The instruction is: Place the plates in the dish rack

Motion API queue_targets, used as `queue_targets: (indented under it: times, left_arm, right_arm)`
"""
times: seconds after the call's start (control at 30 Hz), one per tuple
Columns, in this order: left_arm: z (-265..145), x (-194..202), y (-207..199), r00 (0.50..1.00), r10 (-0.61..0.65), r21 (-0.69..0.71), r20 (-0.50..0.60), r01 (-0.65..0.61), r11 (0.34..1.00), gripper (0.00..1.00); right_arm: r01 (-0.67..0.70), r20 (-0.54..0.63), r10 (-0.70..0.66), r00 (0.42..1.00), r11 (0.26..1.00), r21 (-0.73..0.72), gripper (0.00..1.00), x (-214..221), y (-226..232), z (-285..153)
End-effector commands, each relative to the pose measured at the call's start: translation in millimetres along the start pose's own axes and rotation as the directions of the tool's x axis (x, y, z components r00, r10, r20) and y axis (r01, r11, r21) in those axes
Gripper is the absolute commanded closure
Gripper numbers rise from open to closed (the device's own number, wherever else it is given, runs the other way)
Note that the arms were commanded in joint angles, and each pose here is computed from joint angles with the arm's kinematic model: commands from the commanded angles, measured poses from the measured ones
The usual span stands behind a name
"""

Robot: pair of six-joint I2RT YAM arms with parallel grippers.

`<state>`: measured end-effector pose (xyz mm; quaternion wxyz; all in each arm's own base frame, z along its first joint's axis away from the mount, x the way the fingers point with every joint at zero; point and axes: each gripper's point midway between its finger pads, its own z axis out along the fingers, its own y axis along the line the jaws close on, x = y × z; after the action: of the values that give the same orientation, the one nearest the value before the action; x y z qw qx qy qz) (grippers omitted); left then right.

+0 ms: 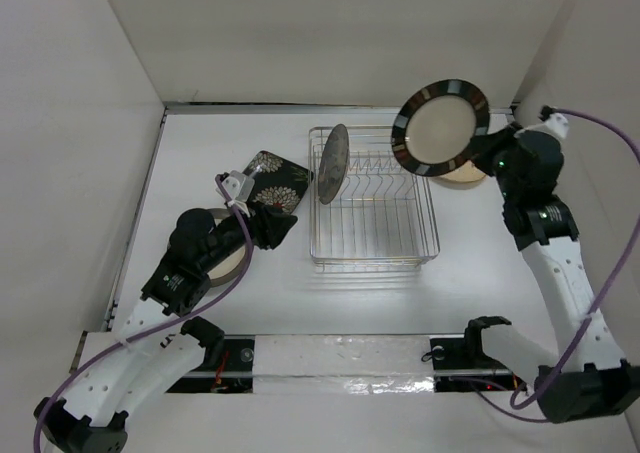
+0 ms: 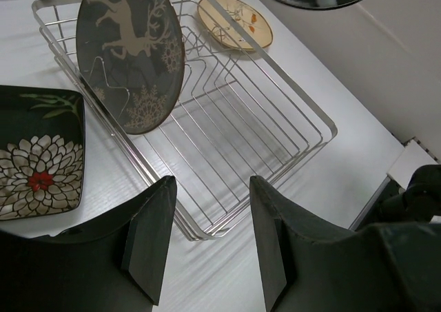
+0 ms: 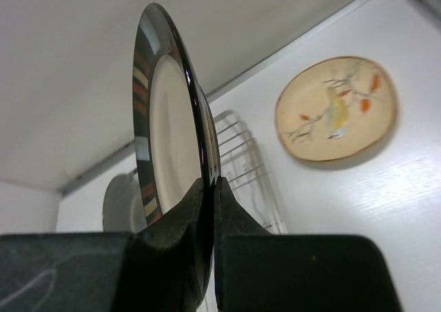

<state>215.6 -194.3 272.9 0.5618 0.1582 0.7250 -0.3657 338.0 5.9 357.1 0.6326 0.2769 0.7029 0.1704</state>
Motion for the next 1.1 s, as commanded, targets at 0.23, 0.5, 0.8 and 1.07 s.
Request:
queue_targets:
  times: [0.23, 0.5, 0.8, 1.07]
  left_arm:
    - [-2.8, -25.8, -4.3, 0.997, 0.033, -0.009, 0.074, -0.032, 0.999, 0.57]
    - [-3.4, -25.3, -6.8, 0.997, 0.034, 0.005, 0.072, -0.034, 0.999, 0.57]
    - [-5.4, -26.4, -8.1, 0.996, 0.035, 0.008, 0.077, -0.036, 0.999, 0.57]
    - [-5.6, -27.9, -7.6, 0.996, 0.034, 0.004, 0.083, -0.035, 0.999, 0.57]
  right_arm:
    - [0.127, 0.117, -0.117, 0.986, 0.989, -0.075, 1.0, -4.7, 108.8, 37.2]
    - [0.191, 0.041, -0.188, 0.981, 0.978, -0.09, 1.0, 32.9, 130.2, 53.4]
    - [0.285, -0.023, -0.289, 0.957, 0.952, -0.107, 1.0, 77.4, 160.6, 55.3]
    - [0.369, -0.056, -0.372, 0.927, 0.928, -0.062, 1.0, 107.8, 162.9, 63.4]
